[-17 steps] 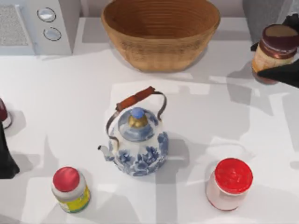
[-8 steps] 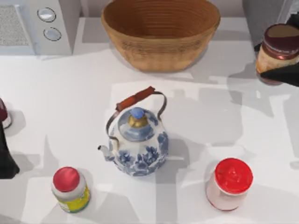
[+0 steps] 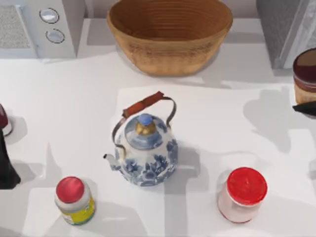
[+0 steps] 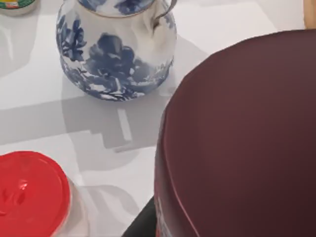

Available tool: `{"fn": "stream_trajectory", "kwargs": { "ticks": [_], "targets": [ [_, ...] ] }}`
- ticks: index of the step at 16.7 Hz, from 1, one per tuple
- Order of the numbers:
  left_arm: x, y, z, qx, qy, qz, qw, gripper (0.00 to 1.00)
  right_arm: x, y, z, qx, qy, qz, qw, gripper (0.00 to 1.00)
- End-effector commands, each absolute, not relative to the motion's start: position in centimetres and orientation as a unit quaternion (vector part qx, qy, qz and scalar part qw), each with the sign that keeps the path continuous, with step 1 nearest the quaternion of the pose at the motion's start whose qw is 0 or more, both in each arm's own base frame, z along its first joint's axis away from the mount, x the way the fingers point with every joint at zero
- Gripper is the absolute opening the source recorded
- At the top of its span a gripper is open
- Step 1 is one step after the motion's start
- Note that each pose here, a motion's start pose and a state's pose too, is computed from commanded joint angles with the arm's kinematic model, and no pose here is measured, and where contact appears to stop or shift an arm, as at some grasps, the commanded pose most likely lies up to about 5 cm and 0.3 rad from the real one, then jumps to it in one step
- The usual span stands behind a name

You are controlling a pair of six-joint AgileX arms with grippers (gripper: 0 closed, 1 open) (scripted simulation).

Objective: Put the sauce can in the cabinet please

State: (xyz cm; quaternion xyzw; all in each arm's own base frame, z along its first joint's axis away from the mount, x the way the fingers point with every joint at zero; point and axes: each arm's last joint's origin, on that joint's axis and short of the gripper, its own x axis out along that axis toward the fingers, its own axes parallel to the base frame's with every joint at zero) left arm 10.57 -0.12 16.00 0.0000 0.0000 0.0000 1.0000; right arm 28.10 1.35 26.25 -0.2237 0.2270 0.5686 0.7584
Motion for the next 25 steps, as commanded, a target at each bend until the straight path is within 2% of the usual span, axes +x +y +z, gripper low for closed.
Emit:
{"fn": "stream_trajectory", "kwargs": {
  "ticks": [3,6,10,14,18,25],
  "targets": [
    [10.6,-0.1,16.0,0.000,0.000,0.000,1.000,1.00,21.8,1.5,26.2,-0.229,0.258,0.465,0.815,0.00],
    [10.6,-0.1,16.0,0.000,0.000,0.000,1.000,1.00,16.2,1.4,24.2,-0.207,0.248,0.339,0.884,0.00],
    [10.6,-0.1,16.0,0.000,0.000,0.000,1.000,1.00,12.0,0.8,20.3,-0.135,0.165,0.171,0.962,0.00],
    [10.6,-0.1,16.0,0.000,0.000,0.000,1.000,1.00,10.7,0.2,17.3,-0.047,0.056,0.049,0.996,0.00],
    [10.6,-0.1,16.0,0.000,0.000,0.000,1.000,1.00,10.6,-0.1,16.0,0.000,0.000,0.000,1.000,0.00],
    [10.6,-0.1,16.0,0.000,0.000,0.000,1.000,1.00,10.6,-0.1,16.3,0.000,0.004,0.001,1.000,0.00]
  ]
}}
